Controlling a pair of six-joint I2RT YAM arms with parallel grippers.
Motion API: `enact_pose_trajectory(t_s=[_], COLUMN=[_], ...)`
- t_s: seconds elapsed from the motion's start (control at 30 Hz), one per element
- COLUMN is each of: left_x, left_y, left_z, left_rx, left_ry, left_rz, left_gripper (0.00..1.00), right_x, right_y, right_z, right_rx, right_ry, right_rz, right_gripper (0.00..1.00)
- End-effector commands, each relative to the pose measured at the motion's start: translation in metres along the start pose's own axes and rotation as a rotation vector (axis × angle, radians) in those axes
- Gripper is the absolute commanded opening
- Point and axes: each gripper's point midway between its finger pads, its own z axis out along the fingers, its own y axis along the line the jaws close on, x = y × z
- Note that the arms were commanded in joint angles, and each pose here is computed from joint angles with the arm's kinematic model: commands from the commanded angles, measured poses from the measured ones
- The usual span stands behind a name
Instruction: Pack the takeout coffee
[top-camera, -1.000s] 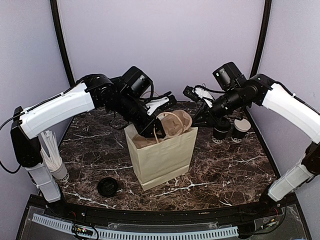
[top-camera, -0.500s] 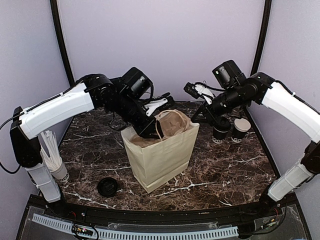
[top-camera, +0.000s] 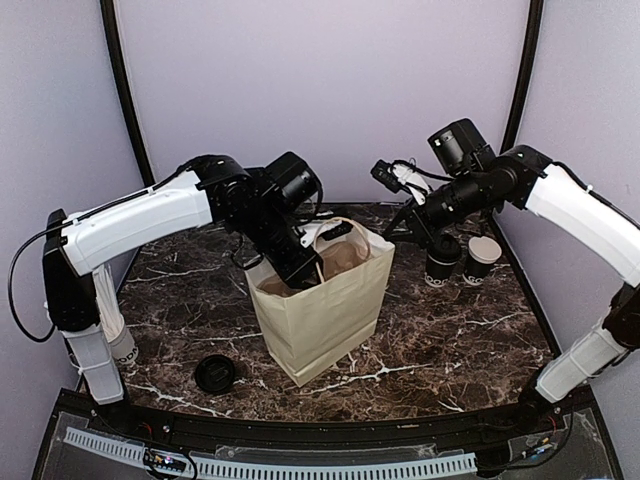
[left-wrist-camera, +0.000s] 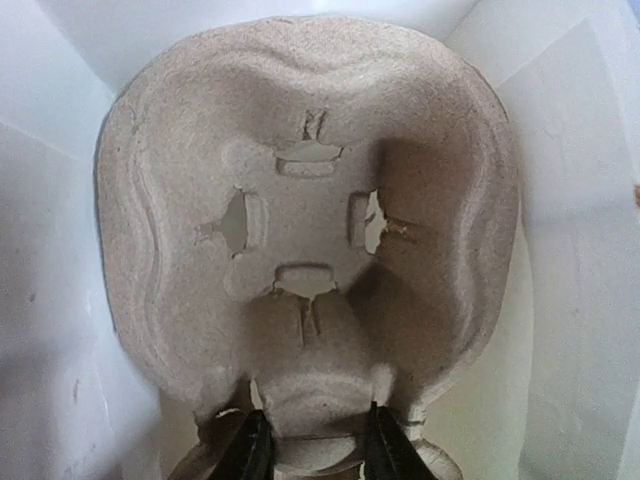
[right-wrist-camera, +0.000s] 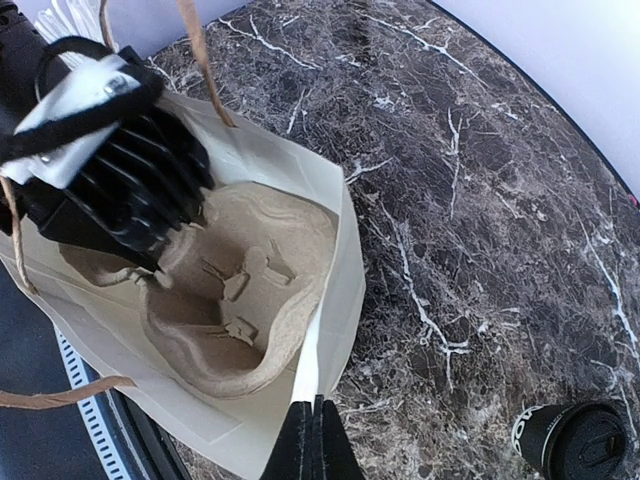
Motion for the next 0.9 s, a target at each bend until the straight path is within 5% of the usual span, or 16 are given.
enact_pose_trajectory(t_s=[0.0, 0.47, 0.67, 0.87], left_x=[0.007, 0.000, -0.003, -0.002], left_y=[0.002, 0.006, 0.003, 0.001], left_z=[0.002, 0.021, 0.014, 0.012], left_rx=[-0.026, -0.033, -0.017, -0.018], left_ry=[0.054, 0.082, 0.073, 0.074], left_rz=[-0.015, -0.078, -0.096, -0.108], left_gripper=[0.13, 0.12, 0.12, 0.12], right_x=[-0.015, -0.014, -0.009, -0.018], right_y=[0.008, 0.040, 0.076, 0.095], right_z=[-0.016, -0.041, -0.066, -0.065], right_rx=[-0.032, -0.156, -0.296, -0.306], right_ry=[-0.083, -0.137, -0.188, -0.208], right_rz=[-0.016, -0.118, -0.332, -0.409], right_gripper=[0.00, 0.00, 0.55, 0.69])
